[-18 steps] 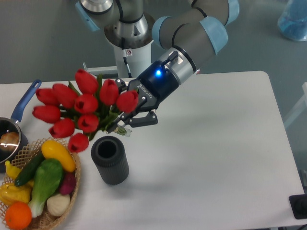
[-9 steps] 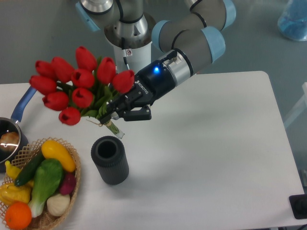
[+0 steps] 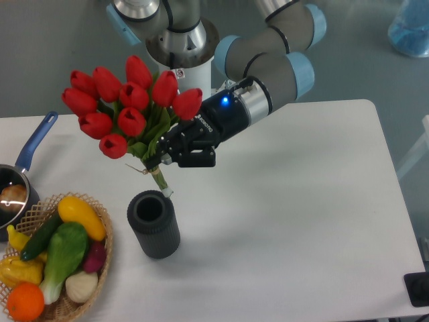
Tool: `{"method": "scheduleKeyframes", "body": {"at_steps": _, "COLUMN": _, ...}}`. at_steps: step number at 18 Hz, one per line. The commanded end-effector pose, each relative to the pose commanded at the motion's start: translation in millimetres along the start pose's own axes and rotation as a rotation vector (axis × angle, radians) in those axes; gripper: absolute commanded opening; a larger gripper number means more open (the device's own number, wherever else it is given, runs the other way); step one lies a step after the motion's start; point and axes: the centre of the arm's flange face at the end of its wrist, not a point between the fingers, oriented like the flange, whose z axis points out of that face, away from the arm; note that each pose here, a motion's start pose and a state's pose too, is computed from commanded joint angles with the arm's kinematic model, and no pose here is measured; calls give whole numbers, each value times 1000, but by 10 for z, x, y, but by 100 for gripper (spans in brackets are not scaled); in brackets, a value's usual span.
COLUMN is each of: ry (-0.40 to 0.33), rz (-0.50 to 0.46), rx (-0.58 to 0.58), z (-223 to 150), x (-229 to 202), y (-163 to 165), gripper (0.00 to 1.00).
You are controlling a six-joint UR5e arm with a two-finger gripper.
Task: Insert the flowers into the vase
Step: 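Lower the tulip stems into the vase opening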
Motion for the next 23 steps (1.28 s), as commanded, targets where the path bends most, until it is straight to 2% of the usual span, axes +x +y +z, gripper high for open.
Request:
{"method": "scheduleKeyframes", "body": {"at_steps": 6, "ry": 8, "rz": -27, "rx": 3, "z": 41, "x": 29, "y": 137, "gripper": 19}}
{"method": "scheduleKeyframes", "body": {"at_steps": 23, "ry": 27, "rz": -26, "rx": 20, "z": 132, "x": 36, "y": 375, "gripper": 19}}
